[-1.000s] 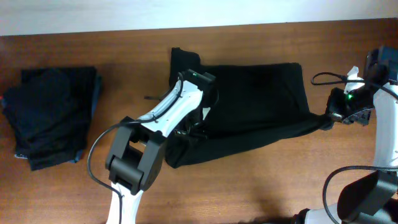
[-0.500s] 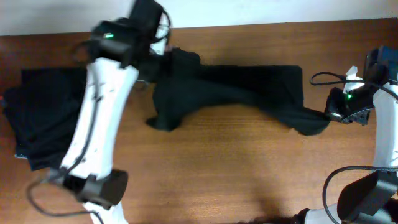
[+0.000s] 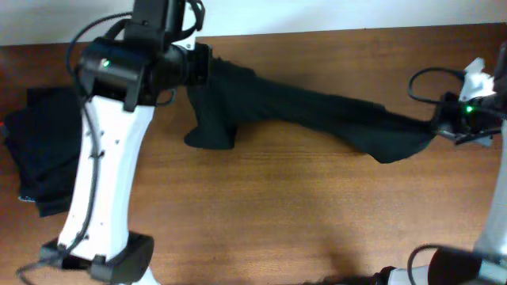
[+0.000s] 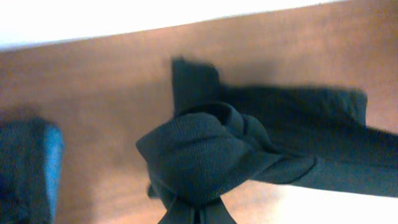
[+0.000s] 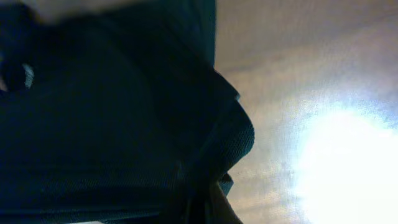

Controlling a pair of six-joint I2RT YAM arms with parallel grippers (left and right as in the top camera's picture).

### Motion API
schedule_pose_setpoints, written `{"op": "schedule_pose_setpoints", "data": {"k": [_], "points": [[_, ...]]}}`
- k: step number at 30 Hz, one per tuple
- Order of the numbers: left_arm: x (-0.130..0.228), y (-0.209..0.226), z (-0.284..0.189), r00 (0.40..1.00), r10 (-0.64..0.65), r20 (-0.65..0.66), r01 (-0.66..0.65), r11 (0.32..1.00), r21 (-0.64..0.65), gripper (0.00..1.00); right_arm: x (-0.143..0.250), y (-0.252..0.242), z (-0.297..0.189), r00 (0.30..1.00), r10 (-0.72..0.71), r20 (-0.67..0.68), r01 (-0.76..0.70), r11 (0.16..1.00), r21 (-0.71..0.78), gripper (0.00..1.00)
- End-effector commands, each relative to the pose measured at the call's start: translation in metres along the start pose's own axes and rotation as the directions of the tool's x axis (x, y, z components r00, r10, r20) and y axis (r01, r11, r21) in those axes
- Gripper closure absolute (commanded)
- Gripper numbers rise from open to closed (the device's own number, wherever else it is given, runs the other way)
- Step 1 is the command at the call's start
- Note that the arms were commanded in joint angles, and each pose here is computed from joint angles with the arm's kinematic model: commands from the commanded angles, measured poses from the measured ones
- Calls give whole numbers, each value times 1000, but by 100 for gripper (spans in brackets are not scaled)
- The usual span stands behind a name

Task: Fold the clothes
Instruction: 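Lift the shirt high with both grippers and shake it out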

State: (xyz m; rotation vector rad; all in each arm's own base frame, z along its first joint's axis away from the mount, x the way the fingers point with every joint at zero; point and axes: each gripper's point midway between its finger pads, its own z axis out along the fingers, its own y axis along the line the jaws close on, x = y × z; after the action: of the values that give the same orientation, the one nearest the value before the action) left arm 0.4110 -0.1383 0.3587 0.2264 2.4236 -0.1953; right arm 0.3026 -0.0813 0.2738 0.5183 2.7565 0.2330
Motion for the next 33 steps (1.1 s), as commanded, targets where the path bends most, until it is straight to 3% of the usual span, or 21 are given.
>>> {"op": "schedule_pose_setpoints", "data": {"k": [1, 6, 11, 15, 18, 22, 29, 31, 33], "points": [[-26, 35, -80, 974, 9, 228, 27, 988, -154, 100, -4, 12, -52, 987, -50, 155, 51, 999, -3, 96], [-31, 52, -149, 922, 8, 387, 86, 970, -226, 100, -1, 29, -109, 943, -92, 320, 101, 995, -13, 96], [-28, 55, -208, 861, 49, 505, 82, 969, -234, 100, 8, 48, -165, 854, -172, 492, 203, 979, -10, 96], [-21, 64, -240, 824, 47, 564, 122, 959, -257, 100, 11, 55, -183, 811, -212, 545, 250, 968, 4, 96], [-21, 64, -236, 830, 47, 556, 120, 958, -260, 100, 2, 53, -172, 832, -206, 516, 243, 970, -4, 96], [-29, 63, -195, 876, 53, 480, 95, 955, -280, 100, -20, 47, -138, 885, -189, 424, 221, 975, -27, 96], [-51, 86, -60, 961, 31, 274, 73, 931, -358, 100, -65, 62, -33, 930, -314, 194, 334, 939, -82, 96], [-71, 112, -5, 962, 1, 273, 108, 916, -386, 100, -94, 77, 17, 917, -364, 163, 382, 919, -98, 96], [-92, 124, 26, 946, -7, 325, 130, 925, -358, 100, -112, 89, 38, 903, -384, 191, 408, 907, -103, 96]]}}
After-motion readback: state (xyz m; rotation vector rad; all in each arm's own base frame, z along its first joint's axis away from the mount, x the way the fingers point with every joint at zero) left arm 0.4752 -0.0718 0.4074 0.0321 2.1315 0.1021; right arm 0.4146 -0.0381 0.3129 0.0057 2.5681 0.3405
